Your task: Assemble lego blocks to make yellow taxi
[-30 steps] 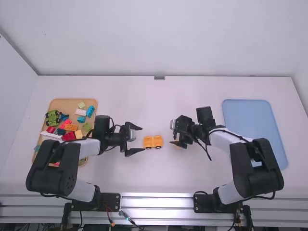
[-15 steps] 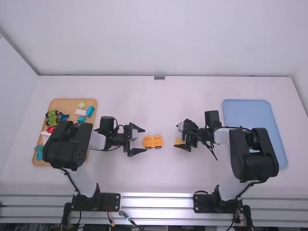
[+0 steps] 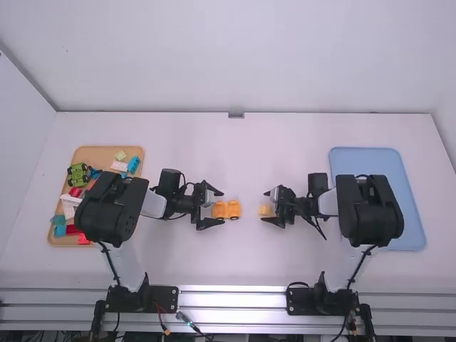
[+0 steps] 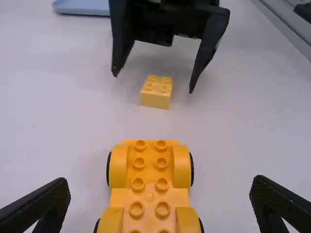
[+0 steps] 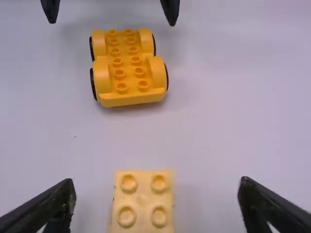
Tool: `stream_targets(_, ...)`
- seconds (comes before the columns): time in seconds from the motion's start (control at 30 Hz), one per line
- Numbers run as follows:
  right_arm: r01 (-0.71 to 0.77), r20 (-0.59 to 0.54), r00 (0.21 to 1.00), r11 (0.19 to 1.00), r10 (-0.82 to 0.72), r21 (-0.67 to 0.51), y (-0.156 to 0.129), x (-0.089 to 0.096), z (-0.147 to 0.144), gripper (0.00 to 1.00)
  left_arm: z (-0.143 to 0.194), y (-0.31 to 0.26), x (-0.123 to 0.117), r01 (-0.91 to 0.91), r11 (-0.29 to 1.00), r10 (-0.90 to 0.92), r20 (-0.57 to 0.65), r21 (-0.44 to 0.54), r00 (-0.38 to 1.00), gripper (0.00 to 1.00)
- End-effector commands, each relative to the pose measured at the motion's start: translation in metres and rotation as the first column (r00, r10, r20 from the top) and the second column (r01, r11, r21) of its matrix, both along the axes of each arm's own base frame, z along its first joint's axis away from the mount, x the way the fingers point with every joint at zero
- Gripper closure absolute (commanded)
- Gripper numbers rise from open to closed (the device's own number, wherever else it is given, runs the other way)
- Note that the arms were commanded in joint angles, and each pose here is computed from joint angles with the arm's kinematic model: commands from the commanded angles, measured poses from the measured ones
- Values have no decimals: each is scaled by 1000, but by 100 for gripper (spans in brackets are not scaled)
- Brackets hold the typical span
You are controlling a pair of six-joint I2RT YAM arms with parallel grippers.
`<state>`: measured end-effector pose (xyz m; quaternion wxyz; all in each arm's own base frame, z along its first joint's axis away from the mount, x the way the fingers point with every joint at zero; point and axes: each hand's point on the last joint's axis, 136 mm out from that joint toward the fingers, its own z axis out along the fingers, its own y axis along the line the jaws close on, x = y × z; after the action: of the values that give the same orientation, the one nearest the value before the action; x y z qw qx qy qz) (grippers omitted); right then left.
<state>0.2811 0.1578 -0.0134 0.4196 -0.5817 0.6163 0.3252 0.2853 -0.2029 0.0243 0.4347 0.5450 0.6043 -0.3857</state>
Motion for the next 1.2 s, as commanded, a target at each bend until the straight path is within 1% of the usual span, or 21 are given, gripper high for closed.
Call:
stream_targets(0.0, 7, -47, 999, 999, -5, 36, 0, -7, -4, 26, -1, -2, -1, 10, 1000, -10, -11, -9, 1000, 1)
stream_targets(0.1, 9, -56, 998, 999, -6, 51, 0, -9, -6, 40, -1, -2, -1, 10, 1000, -10, -10, -9, 1000, 1)
stream_targets(0.13, 9, -57, 998, 998, -5, 56, -1, -9, -5, 41, -1, -2, -1, 10, 1000, -10, -10, -9, 1000, 1)
stream_targets(0.2, 22, -62, 998, 998, -19, 60, -4, -8, -5, 55, -1, -2, -1, 9, 1000, -10, -11, -8, 1000, 1)
stream_targets(0.3, 33, -68, 997, 998, -29, 59, -6, -8, -6, 61, -1, -2, -1, 9, 1000, -9, -11, -9, 1000, 1)
stream_targets(0.37, 35, -72, 997, 998, -31, 55, -7, -8, -7, 61, 0, -2, -1, 9, 1000, -9, -10, -9, 1000, 1)
stream_targets(0.53, 18, -75, 997, 998, -15, 52, -2, -11, -7, 50, -1, -2, -1, 9, 1000, -9, -12, -9, 1000, 1)
stream_targets(0.63, 8, -74, 997, 999, -5, 41, 0, -12, -9, 49, -1, -2, -2, 10, 1000, -11, -12, -9, 1000, 1)
stream_targets(0.73, 2, -76, 997, 1000, 0, 28, 2, -13, -11, 55, -1, -2, -2, 12, 1000, -12, -12, -9, 1000, 1)
stream_targets(0.87, 12, -80, 997, 1000, -10, 28, 0, -12, -11, 59, -1, -1, -1, 8, 1000, -9, -11, -9, 1000, 1)
stream_targets(1.0, 20, -87, 996, 999, -17, 30, -2, -12, -11, 67, 0, -1, -1, 9, 1000, -9, -10, -10, 1000, 1)
stream_targets(1.1, 18, -96, 995, 1000, -15, 24, -2, -14, -12, 69, 0, -1, -1, 8, 1000, -8, -11, -10, 1000, 1)
stream_targets(1.17, 15, -96, 995, 1000, -13, 20, -1, -14, -13, 69, -1, -1, -1, 7, 1000, -7, -11, -9, 1000, 1)
